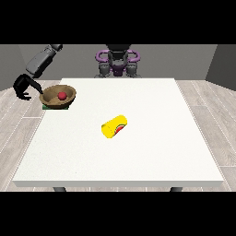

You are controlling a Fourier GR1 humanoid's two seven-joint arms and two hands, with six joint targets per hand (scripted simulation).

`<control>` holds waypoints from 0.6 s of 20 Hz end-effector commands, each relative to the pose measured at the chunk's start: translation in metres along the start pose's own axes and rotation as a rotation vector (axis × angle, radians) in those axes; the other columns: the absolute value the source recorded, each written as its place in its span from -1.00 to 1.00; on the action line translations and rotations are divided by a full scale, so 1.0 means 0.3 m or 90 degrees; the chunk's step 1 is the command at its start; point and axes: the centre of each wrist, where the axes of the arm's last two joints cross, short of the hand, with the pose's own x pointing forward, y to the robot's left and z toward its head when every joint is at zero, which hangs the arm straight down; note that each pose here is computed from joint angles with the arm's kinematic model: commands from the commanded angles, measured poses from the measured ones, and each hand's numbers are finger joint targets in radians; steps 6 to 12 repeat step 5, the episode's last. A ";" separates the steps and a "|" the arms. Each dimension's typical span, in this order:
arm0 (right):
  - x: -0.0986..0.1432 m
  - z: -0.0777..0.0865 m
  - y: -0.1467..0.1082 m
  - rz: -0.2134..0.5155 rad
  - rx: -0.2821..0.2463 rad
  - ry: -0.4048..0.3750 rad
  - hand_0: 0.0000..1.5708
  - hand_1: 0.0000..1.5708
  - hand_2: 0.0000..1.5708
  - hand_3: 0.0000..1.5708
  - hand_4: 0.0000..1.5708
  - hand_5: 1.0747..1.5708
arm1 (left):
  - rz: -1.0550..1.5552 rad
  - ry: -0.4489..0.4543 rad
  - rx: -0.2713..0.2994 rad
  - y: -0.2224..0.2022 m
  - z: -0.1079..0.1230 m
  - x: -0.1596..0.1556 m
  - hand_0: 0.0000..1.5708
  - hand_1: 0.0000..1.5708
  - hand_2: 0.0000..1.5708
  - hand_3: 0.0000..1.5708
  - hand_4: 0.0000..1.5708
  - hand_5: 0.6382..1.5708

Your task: Pick the cup and pour the ball into the bowl, then pick the bowl and place it on the pad

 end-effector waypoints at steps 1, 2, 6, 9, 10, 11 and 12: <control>0.020 -0.004 -0.006 -0.008 -0.003 0.005 -0.46 -0.46 -0.41 -0.25 -1.00 0.71 | 0.009 0.014 -0.014 -0.001 0.032 -0.055 -1.00 -1.00 -1.00 -1.00 -1.00 0.88; 0.078 -0.006 -0.061 -0.024 -0.004 -0.015 -0.59 -0.59 -0.49 -0.34 -1.00 0.69 | 0.004 -0.002 -0.008 0.047 0.010 0.015 -1.00 -1.00 -1.00 -1.00 -1.00 0.88; 0.120 -0.010 -0.064 -0.035 0.019 -0.013 -0.83 -0.83 -0.64 -0.52 -1.00 0.58 | 0.002 0.055 0.010 0.062 0.066 -0.106 -1.00 -1.00 -1.00 -1.00 -1.00 0.88; 0.120 -0.010 -0.064 -0.035 0.019 -0.013 -0.83 -0.83 -0.64 -0.52 -1.00 0.58 | 0.002 0.055 0.010 0.062 0.066 -0.106 -1.00 -1.00 -1.00 -1.00 -1.00 0.88; 0.120 -0.010 -0.064 -0.035 0.019 -0.013 -0.83 -0.83 -0.64 -0.52 -1.00 0.58 | 0.002 0.055 0.010 0.062 0.066 -0.106 -1.00 -1.00 -1.00 -1.00 -1.00 0.88; 0.120 -0.010 -0.064 -0.035 0.019 -0.013 -0.83 -0.83 -0.64 -0.52 -1.00 0.58 | 0.002 0.055 0.010 0.062 0.066 -0.106 -1.00 -1.00 -1.00 -1.00 -1.00 0.88; 0.120 -0.010 -0.064 -0.035 0.019 -0.013 -0.83 -0.83 -0.64 -0.52 -1.00 0.58 | 0.002 0.055 0.010 0.062 0.066 -0.106 -1.00 -1.00 -1.00 -1.00 -1.00 0.88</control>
